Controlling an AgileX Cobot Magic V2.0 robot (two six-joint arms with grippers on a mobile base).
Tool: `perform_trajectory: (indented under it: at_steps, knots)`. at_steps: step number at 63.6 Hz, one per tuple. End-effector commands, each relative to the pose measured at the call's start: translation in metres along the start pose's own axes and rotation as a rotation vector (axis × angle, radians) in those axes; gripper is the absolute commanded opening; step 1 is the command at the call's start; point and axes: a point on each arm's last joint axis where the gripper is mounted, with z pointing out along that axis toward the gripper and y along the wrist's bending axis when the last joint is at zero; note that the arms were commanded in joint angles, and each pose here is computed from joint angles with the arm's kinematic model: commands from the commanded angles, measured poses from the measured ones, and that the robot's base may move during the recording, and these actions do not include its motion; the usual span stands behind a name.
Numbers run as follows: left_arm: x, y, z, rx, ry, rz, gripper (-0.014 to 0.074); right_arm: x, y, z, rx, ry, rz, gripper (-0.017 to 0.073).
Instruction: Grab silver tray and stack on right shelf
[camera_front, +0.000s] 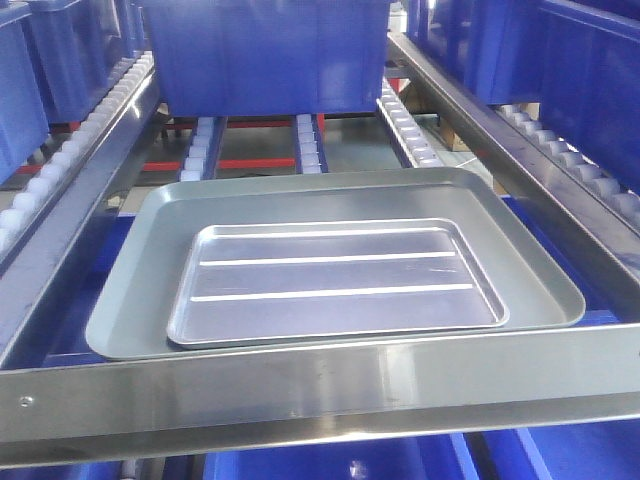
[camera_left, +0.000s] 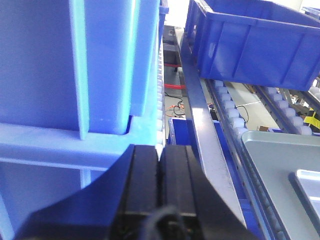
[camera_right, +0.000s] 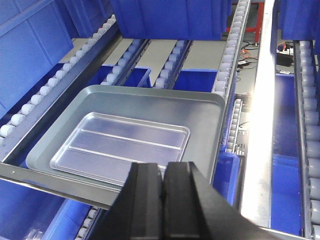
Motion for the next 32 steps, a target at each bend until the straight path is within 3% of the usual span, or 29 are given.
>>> perform_trajectory:
  at_steps: [1,12,18,25,32]
  knots:
    - [-0.002,0.001,-0.001,-0.001,-0.081,-0.008,-0.0092,-0.015,0.003,-0.002,-0.027,-0.105,-0.025,0.0053]
    - [-0.002,0.001,-0.001,-0.001,-0.081,-0.008,-0.0092,-0.013,0.003,-0.001,-0.015,-0.104,-0.024,0.0053]
    - [-0.002,0.001,-0.001,-0.001,-0.081,-0.008,-0.0092,-0.013,0.000,-0.001,0.053,-0.111,-0.036,0.0053]
    - [-0.002,0.001,-0.001,-0.001,-0.081,-0.008,-0.0092,-0.008,-0.003,0.003,0.135,-0.137,-0.105,0.0053]
    - [-0.002,0.001,-0.001,-0.001,-0.081,-0.008,-0.0092,0.008,-0.010,0.010,0.223,-0.177,-0.136,0.0053]
